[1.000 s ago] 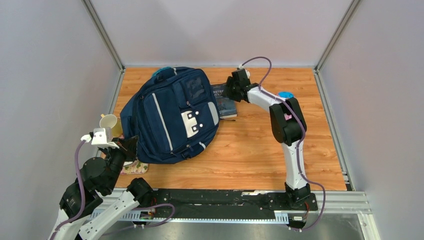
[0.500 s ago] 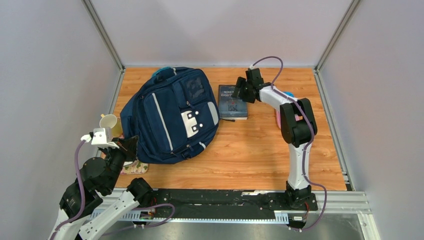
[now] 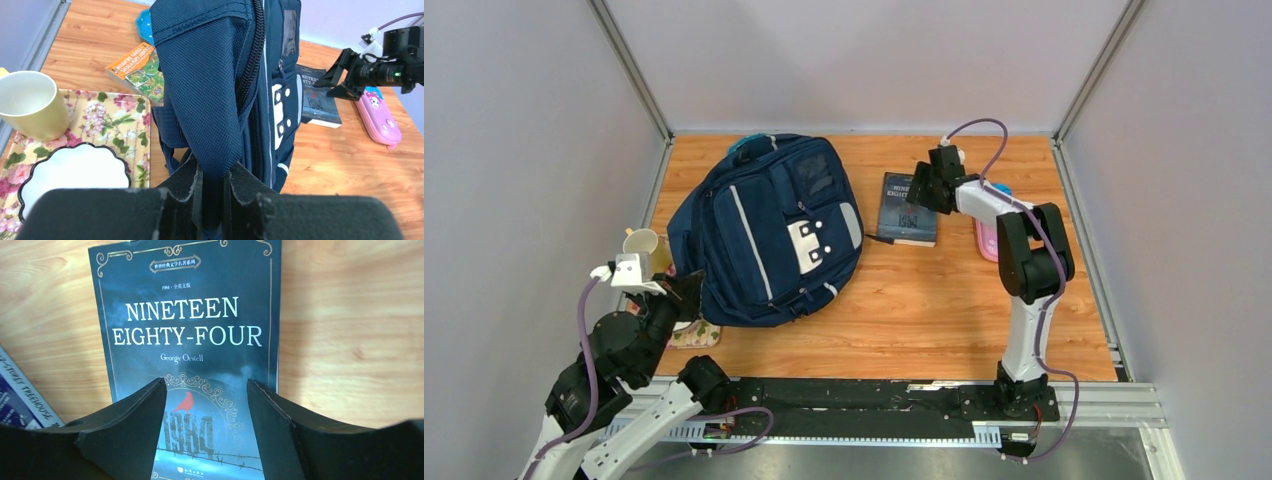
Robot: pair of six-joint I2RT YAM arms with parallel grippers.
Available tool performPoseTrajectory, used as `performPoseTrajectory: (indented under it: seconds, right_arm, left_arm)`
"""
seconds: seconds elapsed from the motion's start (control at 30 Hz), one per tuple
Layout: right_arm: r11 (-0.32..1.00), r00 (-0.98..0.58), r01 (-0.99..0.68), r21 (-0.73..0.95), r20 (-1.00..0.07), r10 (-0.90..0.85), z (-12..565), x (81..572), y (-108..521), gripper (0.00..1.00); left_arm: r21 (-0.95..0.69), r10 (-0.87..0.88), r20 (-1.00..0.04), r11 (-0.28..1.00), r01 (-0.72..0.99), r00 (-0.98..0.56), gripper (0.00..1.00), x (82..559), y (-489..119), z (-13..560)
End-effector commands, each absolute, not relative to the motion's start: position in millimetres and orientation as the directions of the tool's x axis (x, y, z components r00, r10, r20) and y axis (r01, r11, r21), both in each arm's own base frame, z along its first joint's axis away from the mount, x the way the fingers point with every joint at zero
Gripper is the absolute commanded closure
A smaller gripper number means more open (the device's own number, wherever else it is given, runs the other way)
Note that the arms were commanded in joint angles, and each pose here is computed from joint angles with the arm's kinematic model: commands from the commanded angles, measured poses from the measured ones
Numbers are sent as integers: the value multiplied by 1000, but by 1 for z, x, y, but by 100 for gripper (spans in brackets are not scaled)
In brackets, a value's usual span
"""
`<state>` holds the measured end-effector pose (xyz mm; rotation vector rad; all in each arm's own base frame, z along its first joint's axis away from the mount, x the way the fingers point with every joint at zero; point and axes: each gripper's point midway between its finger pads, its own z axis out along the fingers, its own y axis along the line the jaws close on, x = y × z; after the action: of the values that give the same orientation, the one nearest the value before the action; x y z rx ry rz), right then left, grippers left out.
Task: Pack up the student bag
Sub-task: Move the book to the center of the board.
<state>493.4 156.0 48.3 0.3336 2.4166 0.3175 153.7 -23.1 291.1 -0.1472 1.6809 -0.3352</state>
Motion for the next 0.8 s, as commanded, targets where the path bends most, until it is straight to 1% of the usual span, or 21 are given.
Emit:
performPoseTrajectory:
  seconds: [0.0, 0.1, 0.13, 0.27, 0.37, 0.5, 0.57, 0.63, 0.67, 0.77]
  right_arm:
    - [954, -863, 278, 111, -407, 299, -7, 421, 105, 31]
    - [937, -861, 326, 125, -370, 349, -12, 404, 105, 31]
    - [930, -860, 344, 126, -354, 366, -14, 391, 102, 30]
    - [902, -837, 400, 162, -337, 431, -16, 368, 101, 30]
    - [883, -818, 431, 184, -334, 469, -15, 353, 99, 30]
    - [868, -794, 455, 199, -351, 496, -8, 339, 94, 29]
    - [860, -767, 487, 152, -396, 505, 2, 336, 79, 27]
    - [838, -743, 535, 104, -414, 525, 1, 327, 54, 26]
    - [832, -735, 541, 123, -412, 539, 1, 327, 48, 32]
    - [805, -710, 581, 123, -408, 574, 2, 313, 23, 31]
  left_arm:
    - [-371, -365, -929, 917, 143, -65, 100, 169, -41, 324]
    - [-346, -330, -936, 927, 147, -123, 100, 177, -54, 311]
    - [-353, -333, -932, 922, 157, -143, 100, 178, -60, 307]
    - [-342, -298, -929, 919, 196, -220, 100, 189, -86, 283]
    - [-358, -301, -922, 903, 239, -244, 100, 197, -106, 273]
    - [-369, -277, -911, 879, 302, -306, 100, 206, -136, 256]
    - [-379, -265, -905, 857, 348, -333, 100, 208, -152, 250]
    - [-382, -233, -897, 835, 395, -375, 100, 208, -169, 242]
    - [-391, -236, -896, 820, 418, -376, 100, 210, -176, 242]
    - [-411, -209, -890, 750, 517, -404, 100, 207, -203, 242]
